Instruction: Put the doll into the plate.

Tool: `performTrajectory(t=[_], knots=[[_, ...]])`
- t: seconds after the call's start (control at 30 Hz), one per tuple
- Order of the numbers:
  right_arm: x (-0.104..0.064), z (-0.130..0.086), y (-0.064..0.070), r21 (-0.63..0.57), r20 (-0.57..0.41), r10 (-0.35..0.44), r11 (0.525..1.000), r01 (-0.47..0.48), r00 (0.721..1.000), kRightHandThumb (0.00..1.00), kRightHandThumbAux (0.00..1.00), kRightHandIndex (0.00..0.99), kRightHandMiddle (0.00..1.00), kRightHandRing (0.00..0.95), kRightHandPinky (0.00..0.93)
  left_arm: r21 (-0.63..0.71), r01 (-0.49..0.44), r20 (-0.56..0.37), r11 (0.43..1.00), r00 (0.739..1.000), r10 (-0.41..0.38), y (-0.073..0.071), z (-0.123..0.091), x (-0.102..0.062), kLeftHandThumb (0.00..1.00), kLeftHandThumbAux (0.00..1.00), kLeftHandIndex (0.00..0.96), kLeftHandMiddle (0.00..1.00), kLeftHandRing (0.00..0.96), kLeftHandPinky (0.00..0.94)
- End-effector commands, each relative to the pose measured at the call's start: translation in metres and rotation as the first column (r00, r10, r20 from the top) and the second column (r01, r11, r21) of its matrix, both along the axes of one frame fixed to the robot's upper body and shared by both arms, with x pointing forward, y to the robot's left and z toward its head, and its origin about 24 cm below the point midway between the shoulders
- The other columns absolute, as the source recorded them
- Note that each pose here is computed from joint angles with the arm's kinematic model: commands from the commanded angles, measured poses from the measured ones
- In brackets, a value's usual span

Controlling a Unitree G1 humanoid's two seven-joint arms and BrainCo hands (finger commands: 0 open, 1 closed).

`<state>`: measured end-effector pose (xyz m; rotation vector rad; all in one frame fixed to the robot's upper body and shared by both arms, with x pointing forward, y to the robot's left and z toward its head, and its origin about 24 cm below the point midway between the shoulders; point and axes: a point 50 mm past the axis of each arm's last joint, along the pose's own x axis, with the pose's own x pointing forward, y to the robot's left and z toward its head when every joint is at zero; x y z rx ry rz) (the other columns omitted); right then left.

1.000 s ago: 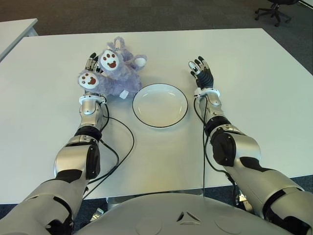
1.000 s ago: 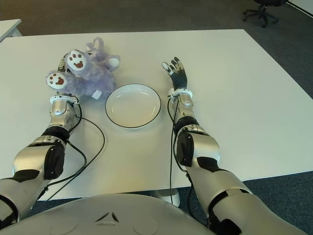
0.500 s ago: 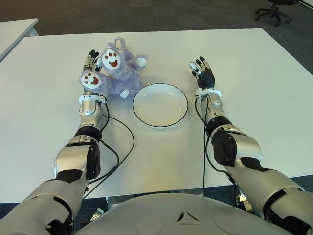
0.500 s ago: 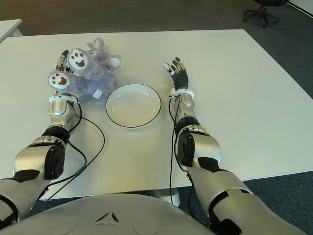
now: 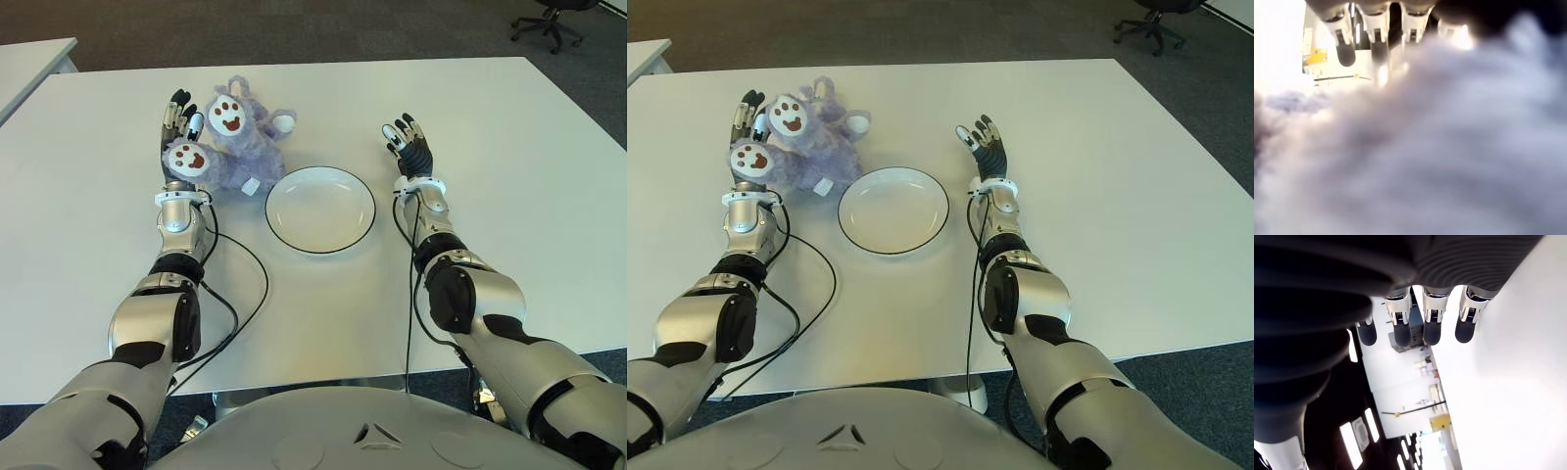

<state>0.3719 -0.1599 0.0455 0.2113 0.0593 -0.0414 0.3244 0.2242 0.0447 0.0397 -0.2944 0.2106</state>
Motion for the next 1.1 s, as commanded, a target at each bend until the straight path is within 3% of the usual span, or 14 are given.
performTrajectory(t=[0.03, 1.1], knots=[[-0.034, -0.059, -0.003, 0.044, -0.238, -0.011, 0.999, 0.022, 0.971, 0.061, 0.699, 0.056, 0.076, 0.053, 0.045, 0.027, -0.015, -0.236, 1.0, 0.972, 0.021, -0.004, -0.074, -0.061, 0.03, 0.333, 0.0, 0.085, 0.089, 0.089], [-0.034, -0.059, -0.001, 0.026, -0.236, -0.005, 1.0, 0.011, 0.972, 0.05, 0.697, 0.059, 0.073, 0.048, 0.037, 0.091, -0.003, -0.148, 0.996, 0.989, 0.016, -0.007, -0.073, -0.076, 0.055, 0.237, 0.0, 0.082, 0.075, 0.066]])
